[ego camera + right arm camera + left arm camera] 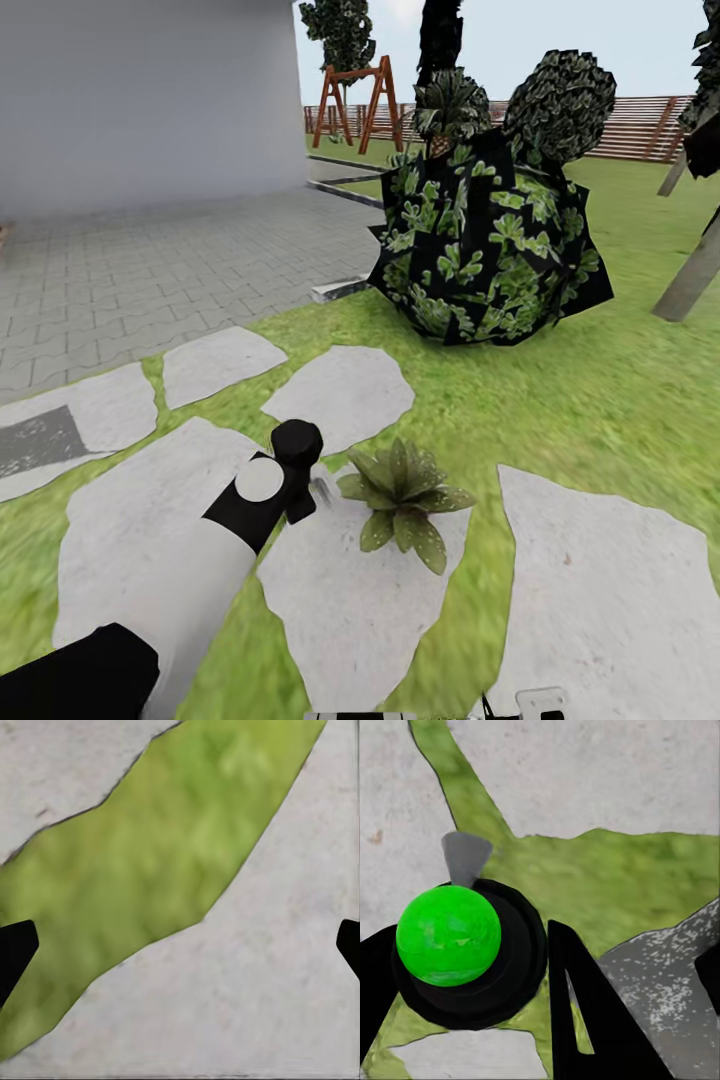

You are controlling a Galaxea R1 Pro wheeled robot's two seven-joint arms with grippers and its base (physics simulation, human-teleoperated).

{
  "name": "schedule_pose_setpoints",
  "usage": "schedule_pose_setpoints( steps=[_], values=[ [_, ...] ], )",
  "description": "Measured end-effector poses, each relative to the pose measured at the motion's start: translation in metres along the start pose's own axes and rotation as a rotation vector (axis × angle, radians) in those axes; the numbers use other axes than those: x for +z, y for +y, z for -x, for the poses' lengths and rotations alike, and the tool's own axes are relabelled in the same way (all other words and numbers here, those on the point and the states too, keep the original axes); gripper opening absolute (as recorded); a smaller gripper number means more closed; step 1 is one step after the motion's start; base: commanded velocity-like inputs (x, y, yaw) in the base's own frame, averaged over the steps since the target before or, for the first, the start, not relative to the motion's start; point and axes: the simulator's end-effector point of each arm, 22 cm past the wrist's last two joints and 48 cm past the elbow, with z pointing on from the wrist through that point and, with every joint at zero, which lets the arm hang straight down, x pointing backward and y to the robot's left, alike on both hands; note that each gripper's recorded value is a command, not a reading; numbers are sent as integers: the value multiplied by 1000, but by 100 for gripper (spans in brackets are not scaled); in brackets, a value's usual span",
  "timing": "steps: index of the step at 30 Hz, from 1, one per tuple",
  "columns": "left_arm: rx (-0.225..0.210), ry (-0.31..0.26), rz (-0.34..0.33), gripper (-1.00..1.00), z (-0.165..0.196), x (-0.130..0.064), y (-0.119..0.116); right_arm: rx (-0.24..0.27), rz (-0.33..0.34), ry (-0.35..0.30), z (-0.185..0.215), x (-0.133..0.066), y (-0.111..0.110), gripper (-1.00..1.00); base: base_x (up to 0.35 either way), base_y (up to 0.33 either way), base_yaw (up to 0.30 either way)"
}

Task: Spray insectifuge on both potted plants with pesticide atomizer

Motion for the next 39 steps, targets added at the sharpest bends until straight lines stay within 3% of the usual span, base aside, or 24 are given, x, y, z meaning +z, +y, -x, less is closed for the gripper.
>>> schedule_pose_setpoints(
  steps=[17,24,33,39],
  values=[
    [13,-16,11,-100,8,-9,4,-1,0,-3,1,0,-1,100,52,7,-54],
    [12,-17,11,-100,8,-9,4,-1,-1,-4,1,0,-1,100,252,154,-258],
    [17,-10,2,-100,5,-5,-1,-1,-2,-5,2,0,-1,100,13,21,-290],
    [66,5,31,-100,7,-6,-3,-1,-1,-5,2,0,-1,100,0,0,-149]
  ],
)
